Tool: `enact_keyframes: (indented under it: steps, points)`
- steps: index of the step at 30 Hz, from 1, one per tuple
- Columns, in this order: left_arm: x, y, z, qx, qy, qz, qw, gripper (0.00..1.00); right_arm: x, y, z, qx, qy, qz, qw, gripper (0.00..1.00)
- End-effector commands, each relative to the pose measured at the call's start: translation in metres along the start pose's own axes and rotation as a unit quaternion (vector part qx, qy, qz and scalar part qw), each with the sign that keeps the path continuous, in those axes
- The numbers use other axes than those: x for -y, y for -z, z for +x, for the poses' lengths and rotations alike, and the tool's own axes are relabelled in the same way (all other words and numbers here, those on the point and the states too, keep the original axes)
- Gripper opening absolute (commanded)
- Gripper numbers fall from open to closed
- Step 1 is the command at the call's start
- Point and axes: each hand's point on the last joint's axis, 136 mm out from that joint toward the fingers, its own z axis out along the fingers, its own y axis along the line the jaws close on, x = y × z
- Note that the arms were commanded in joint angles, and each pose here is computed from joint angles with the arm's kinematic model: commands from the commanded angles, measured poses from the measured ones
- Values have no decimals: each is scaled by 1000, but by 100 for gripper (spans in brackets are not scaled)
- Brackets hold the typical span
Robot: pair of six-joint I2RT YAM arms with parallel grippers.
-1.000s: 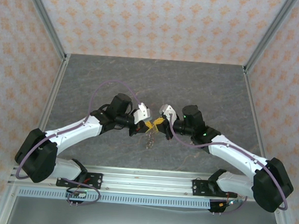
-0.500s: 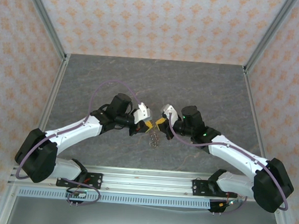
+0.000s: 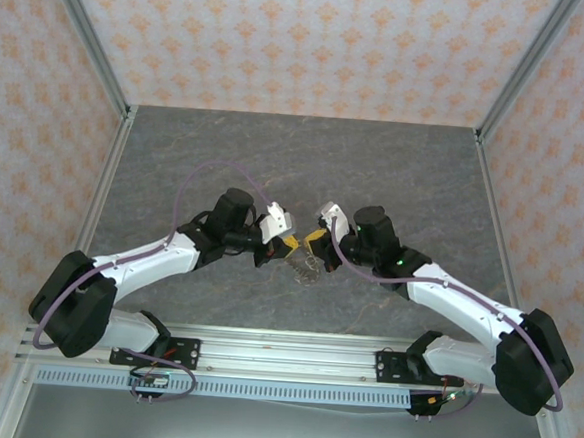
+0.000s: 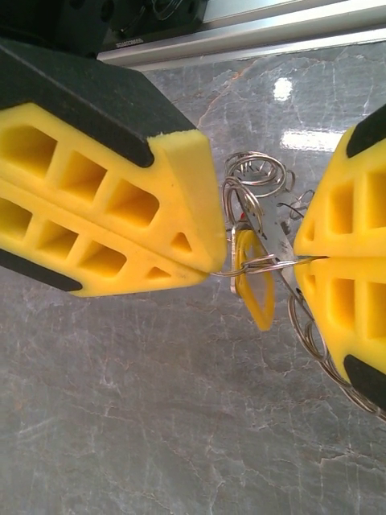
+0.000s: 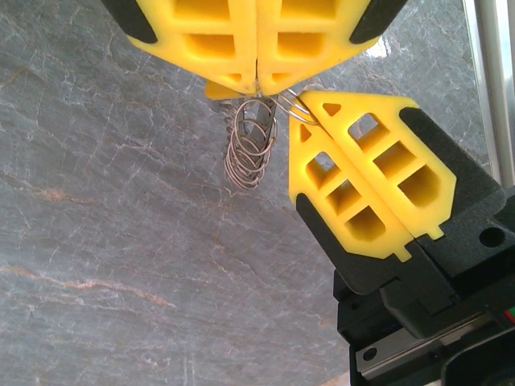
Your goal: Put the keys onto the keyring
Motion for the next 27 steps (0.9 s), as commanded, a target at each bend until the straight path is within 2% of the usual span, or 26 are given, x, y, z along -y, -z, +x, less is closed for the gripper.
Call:
enact_keyframes:
  steps: [1, 6, 10, 27]
  points:
    - [-2, -1, 0, 15, 4, -16, 1000, 0, 12, 6, -19, 16, 6, 35, 999, 0]
    - [-3, -5, 8, 13, 11, -24, 1000, 0, 7, 7, -23, 20, 13, 24, 999, 0]
    - [-3, -5, 4, 17, 9, -25, 999, 7, 0, 8, -27, 23, 16, 4, 1000, 0]
    - [4, 5, -14, 26, -10, -21, 999, 22, -7, 8, -26, 11, 28, -7, 1000, 0]
